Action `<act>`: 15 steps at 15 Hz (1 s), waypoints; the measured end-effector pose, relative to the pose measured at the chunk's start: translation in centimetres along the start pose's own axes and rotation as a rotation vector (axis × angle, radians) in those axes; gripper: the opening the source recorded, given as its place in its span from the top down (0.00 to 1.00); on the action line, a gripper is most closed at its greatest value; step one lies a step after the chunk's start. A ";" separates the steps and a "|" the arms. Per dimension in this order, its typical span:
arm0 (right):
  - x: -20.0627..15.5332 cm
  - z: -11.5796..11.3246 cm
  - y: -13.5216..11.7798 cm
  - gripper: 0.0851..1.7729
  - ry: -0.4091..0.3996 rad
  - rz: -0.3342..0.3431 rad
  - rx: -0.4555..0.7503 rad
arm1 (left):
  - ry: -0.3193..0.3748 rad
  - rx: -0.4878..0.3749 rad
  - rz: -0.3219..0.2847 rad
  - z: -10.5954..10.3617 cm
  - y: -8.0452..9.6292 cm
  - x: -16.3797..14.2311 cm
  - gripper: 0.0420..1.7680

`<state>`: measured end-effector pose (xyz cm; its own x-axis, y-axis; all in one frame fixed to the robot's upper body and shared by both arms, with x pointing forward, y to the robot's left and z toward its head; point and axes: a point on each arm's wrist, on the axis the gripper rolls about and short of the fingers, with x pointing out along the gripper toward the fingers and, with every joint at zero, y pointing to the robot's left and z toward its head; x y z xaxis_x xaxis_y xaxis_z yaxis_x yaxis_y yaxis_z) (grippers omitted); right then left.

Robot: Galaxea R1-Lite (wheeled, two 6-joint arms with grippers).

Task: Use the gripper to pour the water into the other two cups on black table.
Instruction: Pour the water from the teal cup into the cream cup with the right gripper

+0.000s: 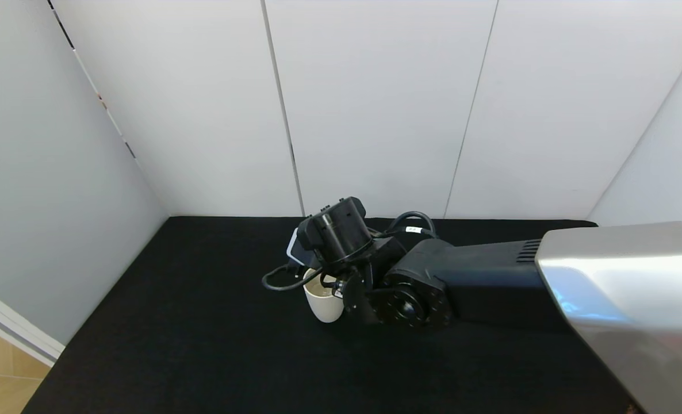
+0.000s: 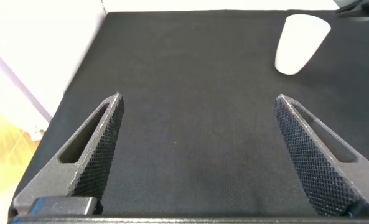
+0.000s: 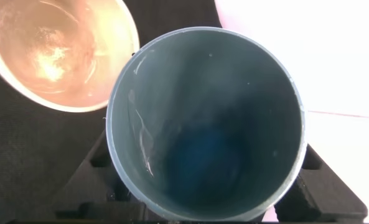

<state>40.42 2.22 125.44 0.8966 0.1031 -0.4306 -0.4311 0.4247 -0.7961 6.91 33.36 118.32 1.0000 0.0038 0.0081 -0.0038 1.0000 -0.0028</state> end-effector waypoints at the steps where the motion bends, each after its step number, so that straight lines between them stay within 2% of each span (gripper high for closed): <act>1: 0.0 0.0 0.2 0.33 0.000 0.001 -0.021 | 0.000 0.000 0.000 0.0 0.0 0.0 0.03; 4: 0.0 0.1 0.4 0.33 0.021 -0.029 -0.066 | 0.000 0.000 0.000 0.0 0.0 0.0 0.03; 10: -0.1 0.2 0.6 0.33 0.023 -0.026 -0.103 | 0.000 0.000 0.000 0.0 0.0 0.0 0.03; 15: -0.1 0.1 0.7 0.33 0.055 -0.054 -0.162 | 0.000 0.000 0.000 0.0 0.0 0.0 0.03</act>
<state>40.04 2.56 124.95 0.9142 0.0330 -0.4040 -0.3968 0.2769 -0.8752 6.91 33.36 118.33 1.0000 0.0038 0.0085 -0.0038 1.0000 -0.0028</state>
